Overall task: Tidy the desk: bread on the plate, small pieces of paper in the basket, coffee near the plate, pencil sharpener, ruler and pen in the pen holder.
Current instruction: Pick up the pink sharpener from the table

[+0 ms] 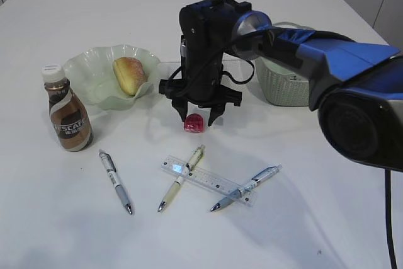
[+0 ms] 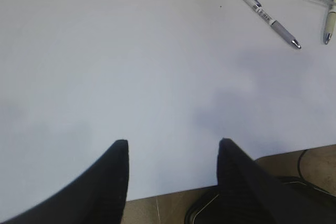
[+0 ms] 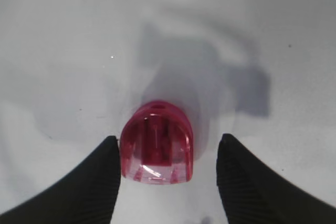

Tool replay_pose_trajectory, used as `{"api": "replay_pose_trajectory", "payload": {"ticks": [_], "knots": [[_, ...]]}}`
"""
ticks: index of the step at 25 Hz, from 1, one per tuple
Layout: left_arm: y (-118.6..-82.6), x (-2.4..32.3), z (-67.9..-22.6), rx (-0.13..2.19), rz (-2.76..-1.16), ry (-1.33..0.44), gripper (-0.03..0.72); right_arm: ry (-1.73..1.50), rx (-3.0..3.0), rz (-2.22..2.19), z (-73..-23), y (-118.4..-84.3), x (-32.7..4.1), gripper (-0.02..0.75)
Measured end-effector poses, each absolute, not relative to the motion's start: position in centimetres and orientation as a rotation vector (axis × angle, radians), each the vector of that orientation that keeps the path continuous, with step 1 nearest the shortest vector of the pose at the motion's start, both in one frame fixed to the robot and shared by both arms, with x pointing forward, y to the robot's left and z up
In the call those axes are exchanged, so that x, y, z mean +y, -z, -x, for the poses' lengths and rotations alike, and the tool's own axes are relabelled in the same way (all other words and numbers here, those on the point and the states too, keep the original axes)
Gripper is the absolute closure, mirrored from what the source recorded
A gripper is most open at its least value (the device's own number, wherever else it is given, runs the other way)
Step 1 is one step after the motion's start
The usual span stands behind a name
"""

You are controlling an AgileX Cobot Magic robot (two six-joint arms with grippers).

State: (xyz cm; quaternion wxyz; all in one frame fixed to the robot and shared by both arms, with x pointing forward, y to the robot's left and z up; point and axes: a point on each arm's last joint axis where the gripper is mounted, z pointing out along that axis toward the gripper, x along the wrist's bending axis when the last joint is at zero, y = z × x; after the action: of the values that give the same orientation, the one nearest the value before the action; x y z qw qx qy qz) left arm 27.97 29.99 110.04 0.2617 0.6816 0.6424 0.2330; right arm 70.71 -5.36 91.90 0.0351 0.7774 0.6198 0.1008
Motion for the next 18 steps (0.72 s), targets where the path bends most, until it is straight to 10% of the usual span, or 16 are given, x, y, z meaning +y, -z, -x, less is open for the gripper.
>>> {"api": "replay_pose_trajectory", "payload": {"ticks": [18], "knots": [[-110.01,30.0,-28.13,1.745,-1.851,-0.631,0.311,-0.297,1.911,-2.403,-70.68,-91.29,-5.26,0.277]]}}
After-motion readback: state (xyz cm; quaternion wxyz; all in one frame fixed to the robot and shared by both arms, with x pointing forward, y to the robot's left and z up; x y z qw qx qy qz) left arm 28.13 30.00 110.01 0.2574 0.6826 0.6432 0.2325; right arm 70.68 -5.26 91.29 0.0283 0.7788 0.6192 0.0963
